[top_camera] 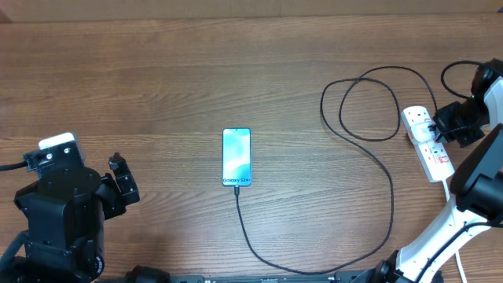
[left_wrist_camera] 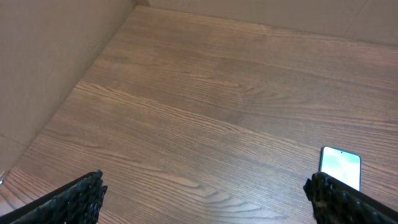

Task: Plug charger to phone and switch on socket
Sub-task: 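Press the orange socket switch on the power strip with the right gripper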

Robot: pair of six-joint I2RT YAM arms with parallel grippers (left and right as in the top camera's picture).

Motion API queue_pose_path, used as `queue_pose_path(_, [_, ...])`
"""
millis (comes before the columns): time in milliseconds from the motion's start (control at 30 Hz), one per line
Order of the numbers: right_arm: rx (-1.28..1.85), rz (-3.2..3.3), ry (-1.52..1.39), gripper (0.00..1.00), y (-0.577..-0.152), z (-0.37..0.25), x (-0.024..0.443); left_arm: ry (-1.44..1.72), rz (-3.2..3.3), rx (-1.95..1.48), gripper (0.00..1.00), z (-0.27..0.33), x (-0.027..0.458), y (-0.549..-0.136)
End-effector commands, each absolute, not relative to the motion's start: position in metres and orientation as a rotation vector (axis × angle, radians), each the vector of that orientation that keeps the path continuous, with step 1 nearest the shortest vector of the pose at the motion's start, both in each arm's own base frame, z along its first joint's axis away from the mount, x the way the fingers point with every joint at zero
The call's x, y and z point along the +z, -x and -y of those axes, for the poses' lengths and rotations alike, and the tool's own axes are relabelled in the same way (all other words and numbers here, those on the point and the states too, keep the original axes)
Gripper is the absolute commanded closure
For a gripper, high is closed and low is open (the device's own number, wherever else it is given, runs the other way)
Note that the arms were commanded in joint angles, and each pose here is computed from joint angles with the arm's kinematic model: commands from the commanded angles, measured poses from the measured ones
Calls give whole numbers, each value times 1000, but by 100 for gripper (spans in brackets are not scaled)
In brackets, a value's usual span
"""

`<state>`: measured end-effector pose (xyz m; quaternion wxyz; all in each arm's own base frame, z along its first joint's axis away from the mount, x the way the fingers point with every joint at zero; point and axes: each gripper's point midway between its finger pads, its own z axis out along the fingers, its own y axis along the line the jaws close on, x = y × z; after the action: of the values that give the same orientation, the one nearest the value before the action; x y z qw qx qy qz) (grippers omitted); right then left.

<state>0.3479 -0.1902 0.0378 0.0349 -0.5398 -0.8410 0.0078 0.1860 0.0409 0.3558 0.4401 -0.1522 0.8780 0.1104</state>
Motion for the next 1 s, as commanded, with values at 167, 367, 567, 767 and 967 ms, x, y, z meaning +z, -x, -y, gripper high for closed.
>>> queue_pose_path(167, [-26, 2612, 1643, 96, -359, 182, 34, 382, -2179, 284, 0, -42, 355, -187])
queue_pose_path(367, [-26, 2611, 1642, 96, -359, 182, 33, 382, -2179, 284, 1, -42, 355, -187])
queue_pose_path(567, [-25, 2590, 1635, 96, -351, 177, 19, 382, -2179, 284, 0, -42, 355, -187])
queue_pose_path(767, [-36, 2585, 1633, 96, -350, 175, 15, 382, -2179, 284, 0, -42, 355, -187])
queue_pose_path(967, [-30, 2564, 1631, 96, -347, 177, 33, 382, -2179, 283, 1, -42, 355, -186])
